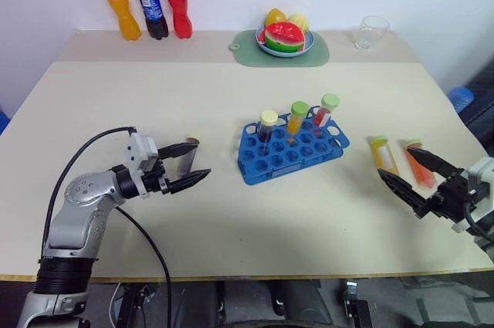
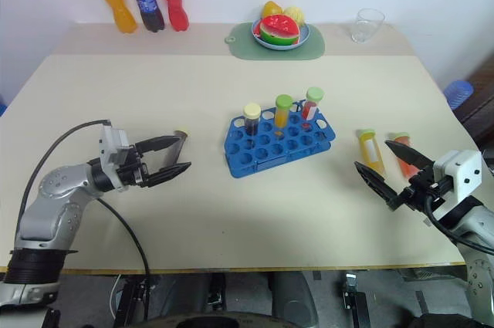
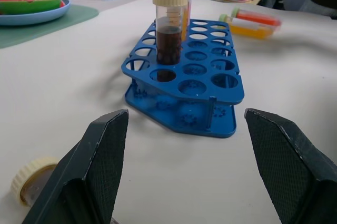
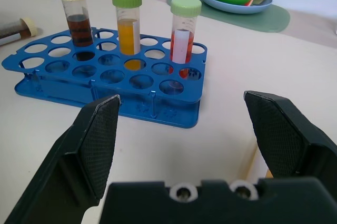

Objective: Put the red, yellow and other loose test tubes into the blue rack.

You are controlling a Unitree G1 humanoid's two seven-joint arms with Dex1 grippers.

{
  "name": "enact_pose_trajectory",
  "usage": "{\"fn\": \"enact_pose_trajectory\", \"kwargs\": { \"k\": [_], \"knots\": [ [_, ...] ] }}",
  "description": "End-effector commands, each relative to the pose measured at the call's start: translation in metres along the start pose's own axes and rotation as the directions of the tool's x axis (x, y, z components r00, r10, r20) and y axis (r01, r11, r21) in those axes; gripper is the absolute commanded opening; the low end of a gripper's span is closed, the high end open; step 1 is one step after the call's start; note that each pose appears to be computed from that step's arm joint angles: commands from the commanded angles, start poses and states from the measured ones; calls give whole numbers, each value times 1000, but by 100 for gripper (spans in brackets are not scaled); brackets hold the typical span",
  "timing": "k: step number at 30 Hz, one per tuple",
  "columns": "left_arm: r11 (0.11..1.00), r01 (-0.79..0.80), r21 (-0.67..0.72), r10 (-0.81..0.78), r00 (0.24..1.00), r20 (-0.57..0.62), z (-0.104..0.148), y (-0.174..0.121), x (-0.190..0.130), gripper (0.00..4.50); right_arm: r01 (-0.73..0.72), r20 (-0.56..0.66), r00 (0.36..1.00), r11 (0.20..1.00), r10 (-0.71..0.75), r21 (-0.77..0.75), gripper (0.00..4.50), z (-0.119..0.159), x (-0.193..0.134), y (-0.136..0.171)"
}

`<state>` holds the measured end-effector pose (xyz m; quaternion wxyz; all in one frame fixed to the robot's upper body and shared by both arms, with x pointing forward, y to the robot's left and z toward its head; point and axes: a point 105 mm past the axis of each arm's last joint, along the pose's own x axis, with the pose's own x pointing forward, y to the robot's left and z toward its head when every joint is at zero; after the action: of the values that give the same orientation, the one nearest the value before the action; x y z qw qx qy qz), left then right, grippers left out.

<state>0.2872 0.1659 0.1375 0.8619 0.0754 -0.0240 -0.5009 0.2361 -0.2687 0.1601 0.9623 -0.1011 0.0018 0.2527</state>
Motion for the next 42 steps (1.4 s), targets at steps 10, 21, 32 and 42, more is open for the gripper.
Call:
{"fn": "enact_pose_trajectory", "kwargs": {
  "k": [10, 21, 32, 42],
  "knots": [
    [1000, 10, 25, -11, 1000, 22, 11, -1, 1, 362, -4, 28, 1000, 999, 5, -38, 421, 13, -1, 3],
    [999, 52, 12, -53, 997, 54, 19, -1, 10, 362, 32, 32, 999, 998, -30, -52, 421, 15, -4, -1],
    [992, 118, 41, -121, 989, 81, 26, -9, 23, 362, 102, 3, 995, 993, -102, -57, 421, 12, -14, -17],
    [945, 321, 59, -325, 943, 68, 22, -36, 41, 362, 347, -353, 878, 938, -324, 2, 421, -4, -29, -84]
  ]
}}
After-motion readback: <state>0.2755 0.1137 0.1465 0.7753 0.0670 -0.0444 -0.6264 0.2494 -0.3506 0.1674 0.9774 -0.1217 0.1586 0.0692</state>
